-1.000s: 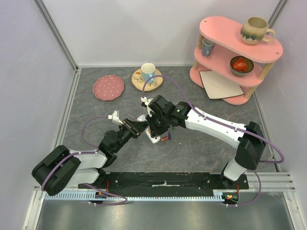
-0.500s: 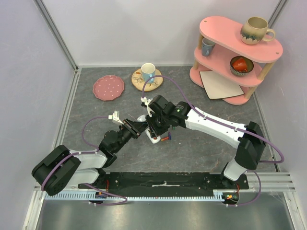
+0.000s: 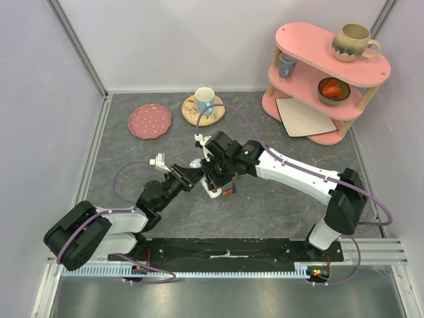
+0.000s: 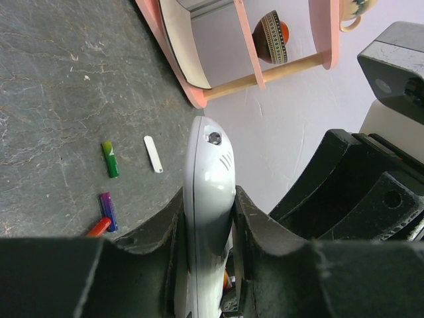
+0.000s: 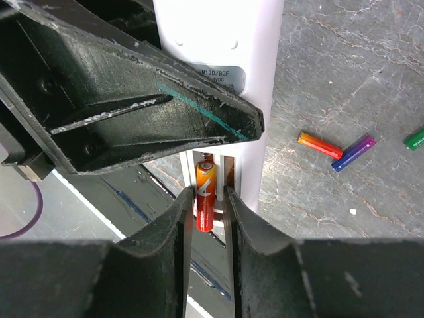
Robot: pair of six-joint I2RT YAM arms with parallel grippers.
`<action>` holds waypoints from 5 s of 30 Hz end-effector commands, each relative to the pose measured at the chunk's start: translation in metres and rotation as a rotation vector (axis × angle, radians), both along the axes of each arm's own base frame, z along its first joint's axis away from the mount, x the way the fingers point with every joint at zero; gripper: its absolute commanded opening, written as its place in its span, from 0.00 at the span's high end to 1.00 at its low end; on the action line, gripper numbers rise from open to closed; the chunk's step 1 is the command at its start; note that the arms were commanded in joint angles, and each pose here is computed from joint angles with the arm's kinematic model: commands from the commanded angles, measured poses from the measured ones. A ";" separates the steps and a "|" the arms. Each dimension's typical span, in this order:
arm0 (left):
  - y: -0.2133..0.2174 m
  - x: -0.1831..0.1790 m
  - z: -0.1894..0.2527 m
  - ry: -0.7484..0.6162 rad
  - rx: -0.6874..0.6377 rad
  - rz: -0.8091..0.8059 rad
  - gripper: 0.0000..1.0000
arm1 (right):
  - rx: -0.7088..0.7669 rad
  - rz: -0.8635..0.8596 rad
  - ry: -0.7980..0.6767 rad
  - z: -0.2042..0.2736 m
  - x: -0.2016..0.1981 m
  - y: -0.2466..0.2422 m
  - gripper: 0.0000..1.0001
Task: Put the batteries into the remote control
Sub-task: Load the battery into the remote control.
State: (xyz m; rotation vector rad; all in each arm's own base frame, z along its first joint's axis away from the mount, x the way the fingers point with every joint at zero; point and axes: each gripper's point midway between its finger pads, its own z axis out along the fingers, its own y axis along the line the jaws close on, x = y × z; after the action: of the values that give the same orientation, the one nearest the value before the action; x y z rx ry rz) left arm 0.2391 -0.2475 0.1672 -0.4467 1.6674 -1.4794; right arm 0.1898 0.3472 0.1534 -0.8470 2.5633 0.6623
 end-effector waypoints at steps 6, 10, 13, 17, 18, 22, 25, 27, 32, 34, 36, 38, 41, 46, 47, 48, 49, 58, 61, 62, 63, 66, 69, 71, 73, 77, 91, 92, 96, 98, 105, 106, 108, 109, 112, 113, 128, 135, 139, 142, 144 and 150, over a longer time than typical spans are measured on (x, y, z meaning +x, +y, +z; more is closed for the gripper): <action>-0.009 -0.012 0.081 -0.199 -0.213 -0.060 0.98 | 0.103 0.015 -0.081 0.032 0.013 0.023 0.65; -0.010 -0.012 0.080 -0.193 -0.217 -0.064 0.98 | 0.097 0.015 -0.088 0.034 0.015 0.022 0.64; -0.010 -0.012 0.079 -0.182 -0.224 -0.066 0.98 | 0.092 0.008 -0.091 0.035 0.018 0.020 0.62; -0.010 -0.012 0.080 -0.171 -0.249 -0.073 0.98 | 0.086 0.000 -0.095 0.035 0.022 0.017 0.62; -0.011 -0.012 0.080 -0.172 -0.252 -0.074 0.98 | 0.084 -0.004 -0.098 0.036 0.024 0.016 0.62; -0.011 -0.012 0.081 -0.170 -0.257 -0.075 0.98 | 0.082 -0.014 -0.104 0.038 0.029 0.013 0.61; -0.011 -0.010 0.079 -0.163 -0.251 -0.067 0.98 | 0.088 -0.022 -0.115 0.043 0.033 0.010 0.61; -0.012 -0.008 0.075 -0.149 -0.246 -0.065 0.98 | 0.097 -0.025 -0.122 0.049 0.036 0.010 0.61; -0.013 -0.005 0.070 -0.132 -0.253 -0.062 0.98 | 0.112 -0.024 -0.137 0.063 0.039 0.009 0.60; -0.015 -0.004 0.066 -0.118 -0.253 -0.061 0.98 | 0.118 -0.020 -0.146 0.071 0.039 0.008 0.60; -0.016 -0.002 0.064 -0.113 -0.258 -0.061 0.98 | 0.126 -0.021 -0.159 0.079 0.041 0.007 0.60; -0.017 -0.001 0.063 -0.105 -0.265 -0.064 0.98 | 0.129 -0.022 -0.172 0.085 0.042 0.002 0.60; -0.019 0.001 0.061 -0.098 -0.268 -0.065 0.98 | 0.130 -0.023 -0.204 0.095 0.041 -0.006 0.60; -0.024 0.003 0.067 -0.085 -0.302 -0.087 0.98 | 0.073 0.013 -0.267 0.087 0.032 -0.034 0.63; -0.025 0.003 0.068 -0.078 -0.309 -0.093 0.98 | 0.060 0.011 -0.278 0.085 0.028 -0.044 0.64; -0.028 0.002 0.069 -0.071 -0.317 -0.111 0.98 | 0.050 0.030 -0.301 0.084 0.027 -0.049 0.66; -0.030 0.003 0.066 -0.039 -0.332 -0.126 0.98 | 0.059 0.029 -0.325 0.090 0.024 -0.057 0.68; -0.044 -0.003 0.062 0.010 -0.388 -0.257 0.98 | 0.113 0.064 -0.336 0.071 -0.004 -0.080 0.92; -0.044 -0.004 0.068 -0.012 -0.391 -0.260 0.98 | 0.129 0.076 -0.308 0.062 -0.012 -0.081 0.97; -0.044 -0.004 0.071 -0.018 -0.394 -0.266 0.98 | 0.127 0.076 -0.293 0.055 -0.015 -0.082 0.98; -0.045 -0.006 0.073 -0.026 -0.393 -0.280 0.98 | 0.143 0.082 -0.290 0.054 -0.017 -0.079 0.98; -0.049 -0.010 0.078 -0.045 -0.389 -0.309 0.98 | 0.157 0.091 -0.281 0.049 -0.020 -0.078 0.96; -0.051 -0.013 0.083 -0.074 -0.380 -0.329 0.98 | 0.156 0.088 -0.287 0.049 -0.020 -0.080 0.88; -0.053 -0.013 0.086 -0.092 -0.376 -0.342 0.98 | 0.161 0.081 -0.296 0.052 -0.019 -0.081 0.83; -0.055 -0.015 0.088 -0.106 -0.370 -0.354 0.98 | 0.171 0.068 -0.311 0.056 -0.017 -0.081 0.77; -0.056 -0.014 0.098 -0.147 -0.374 -0.355 0.98 | 0.189 0.058 -0.328 0.064 -0.015 -0.079 0.74; -0.055 -0.020 0.111 -0.184 -0.386 -0.381 0.98 | 0.189 0.081 -0.303 0.058 -0.014 -0.071 0.87; -0.055 -0.020 0.112 -0.185 -0.386 -0.383 0.98 | 0.190 0.085 -0.301 0.058 -0.015 -0.070 0.87; -0.055 -0.021 0.112 -0.186 -0.387 -0.387 0.98 | 0.193 0.087 -0.293 0.056 -0.015 -0.068 0.87; -0.055 -0.021 0.112 -0.185 -0.387 -0.388 0.98 | 0.190 0.088 -0.292 0.054 -0.015 -0.067 0.88; -0.056 -0.022 0.112 -0.185 -0.387 -0.393 0.98 | 0.188 0.093 -0.288 0.052 -0.014 -0.063 0.88; -0.056 -0.022 0.112 -0.184 -0.387 -0.395 0.98 | 0.190 0.094 -0.288 0.053 -0.013 -0.063 0.88; -0.056 -0.023 0.113 -0.186 -0.388 -0.396 0.98 | 0.194 0.097 -0.284 0.052 -0.013 -0.060 0.88; -0.056 -0.023 0.111 -0.182 -0.385 -0.396 0.98 | 0.198 0.101 -0.284 0.053 -0.013 -0.059 0.88; -0.056 -0.023 0.112 -0.185 -0.386 -0.398 0.98 | 0.201 0.109 -0.279 0.053 -0.013 -0.055 0.88; -0.056 -0.023 0.112 -0.185 -0.386 -0.398 0.98 | 0.204 0.109 -0.279 0.054 -0.012 -0.054 0.88; -0.056 -0.029 0.116 -0.212 -0.378 -0.418 0.98 | 0.199 0.122 -0.269 0.051 -0.011 -0.047 0.88; -0.056 -0.033 0.117 -0.232 -0.367 -0.431 0.98 | 0.201 0.133 -0.264 0.052 -0.012 -0.046 0.88; -0.054 -0.031 0.115 -0.226 -0.364 -0.416 0.98 | 0.196 0.149 -0.244 0.052 -0.017 -0.048 0.86; -0.054 -0.030 0.113 -0.221 -0.362 -0.410 0.98 | 0.181 0.160 -0.235 0.051 -0.020 -0.052 0.84; -0.054 -0.030 0.113 -0.223 -0.363 -0.410 0.98 | 0.175 0.165 -0.240 0.052 -0.022 -0.055 0.83; -0.055 -0.029 0.112 -0.221 -0.361 -0.407 0.98 | 0.148 0.167 -0.241 0.052 -0.025 -0.064 0.80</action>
State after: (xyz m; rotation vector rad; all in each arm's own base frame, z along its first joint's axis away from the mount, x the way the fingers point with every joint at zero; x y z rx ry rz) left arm 0.2364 -0.3146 0.1827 -0.4167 1.8220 -1.8822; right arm 0.1651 0.2855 0.1881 -1.0109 2.2660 0.7446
